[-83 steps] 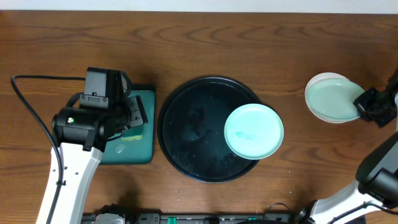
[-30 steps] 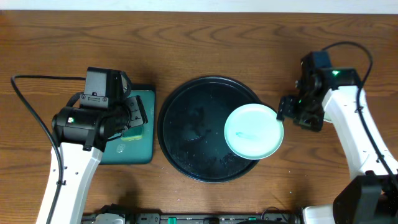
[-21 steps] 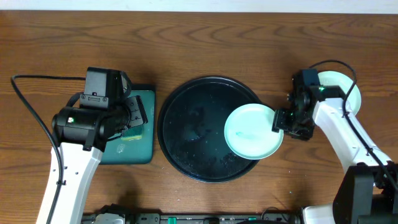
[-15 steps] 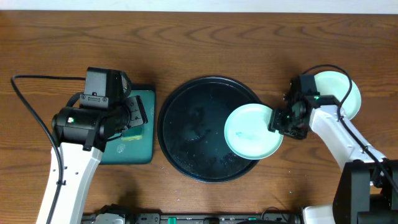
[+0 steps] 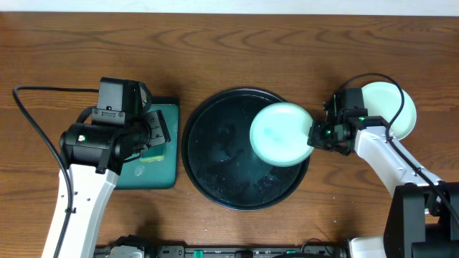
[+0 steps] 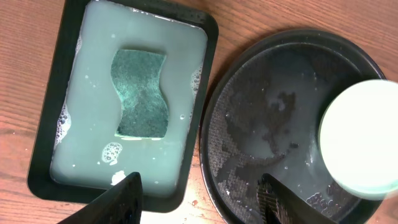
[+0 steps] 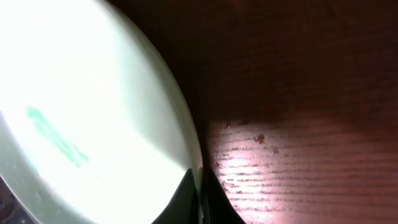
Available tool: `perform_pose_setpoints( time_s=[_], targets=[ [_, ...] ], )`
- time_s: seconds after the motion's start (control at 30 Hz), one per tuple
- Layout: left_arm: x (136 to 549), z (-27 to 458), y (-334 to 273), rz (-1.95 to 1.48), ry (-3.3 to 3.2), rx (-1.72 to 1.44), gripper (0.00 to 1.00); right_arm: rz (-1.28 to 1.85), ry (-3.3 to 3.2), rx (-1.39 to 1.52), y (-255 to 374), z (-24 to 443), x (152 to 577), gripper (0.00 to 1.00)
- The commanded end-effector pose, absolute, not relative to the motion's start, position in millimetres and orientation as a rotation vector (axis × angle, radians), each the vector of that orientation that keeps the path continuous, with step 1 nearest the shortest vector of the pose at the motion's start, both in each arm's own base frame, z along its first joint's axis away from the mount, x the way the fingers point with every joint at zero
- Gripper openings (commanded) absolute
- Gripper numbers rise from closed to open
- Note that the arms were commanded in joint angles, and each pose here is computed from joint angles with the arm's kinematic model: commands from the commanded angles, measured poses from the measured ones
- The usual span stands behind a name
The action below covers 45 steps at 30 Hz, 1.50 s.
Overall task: Clean dirty plates on tray and stack at the side
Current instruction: 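Move the right gripper back to grip the remaining pale green plate rim, then pick up the green sponge from the water tray with the left gripper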
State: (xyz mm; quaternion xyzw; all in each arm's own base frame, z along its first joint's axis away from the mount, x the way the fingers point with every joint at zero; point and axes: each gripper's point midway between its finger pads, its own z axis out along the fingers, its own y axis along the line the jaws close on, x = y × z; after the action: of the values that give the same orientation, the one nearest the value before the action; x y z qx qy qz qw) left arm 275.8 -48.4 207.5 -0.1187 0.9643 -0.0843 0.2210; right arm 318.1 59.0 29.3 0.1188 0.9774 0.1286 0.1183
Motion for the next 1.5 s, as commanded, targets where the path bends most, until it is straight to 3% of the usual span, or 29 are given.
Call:
perform_pose_setpoints(
  time_s=[0.0,0.27,0.57,0.83,1.2,1.33,1.4,1.47],
  targets=[
    [276,207,-48,-0.222,2.669,-0.309,0.6,0.418,2.862,0.321,67,30,317,0.01],
    [284,200,-41,-0.156,2.663,-0.325,0.52,0.56,2.879,0.173,114,34,307,0.02],
    [298,141,-34,-0.065,2.82,-0.456,0.44,0.544,2.868,0.253,131,34,308,0.02],
    [317,83,-1,0.06,2.915,-0.635,0.48,0.564,2.877,0.218,134,35,305,0.02],
    [316,22,2,0.025,3.09,-0.619,0.48,0.567,2.876,0.202,134,35,305,0.02],
    [314,10,1,0.027,3.125,-0.619,0.42,0.567,2.876,0.202,134,35,305,0.01],
    [316,7,-1,0.011,3.128,-0.608,0.36,0.568,2.875,0.202,135,35,306,0.02],
    [318,6,-1,0.003,3.12,-0.608,0.24,0.568,2.874,0.202,135,35,306,0.02]
  ],
)
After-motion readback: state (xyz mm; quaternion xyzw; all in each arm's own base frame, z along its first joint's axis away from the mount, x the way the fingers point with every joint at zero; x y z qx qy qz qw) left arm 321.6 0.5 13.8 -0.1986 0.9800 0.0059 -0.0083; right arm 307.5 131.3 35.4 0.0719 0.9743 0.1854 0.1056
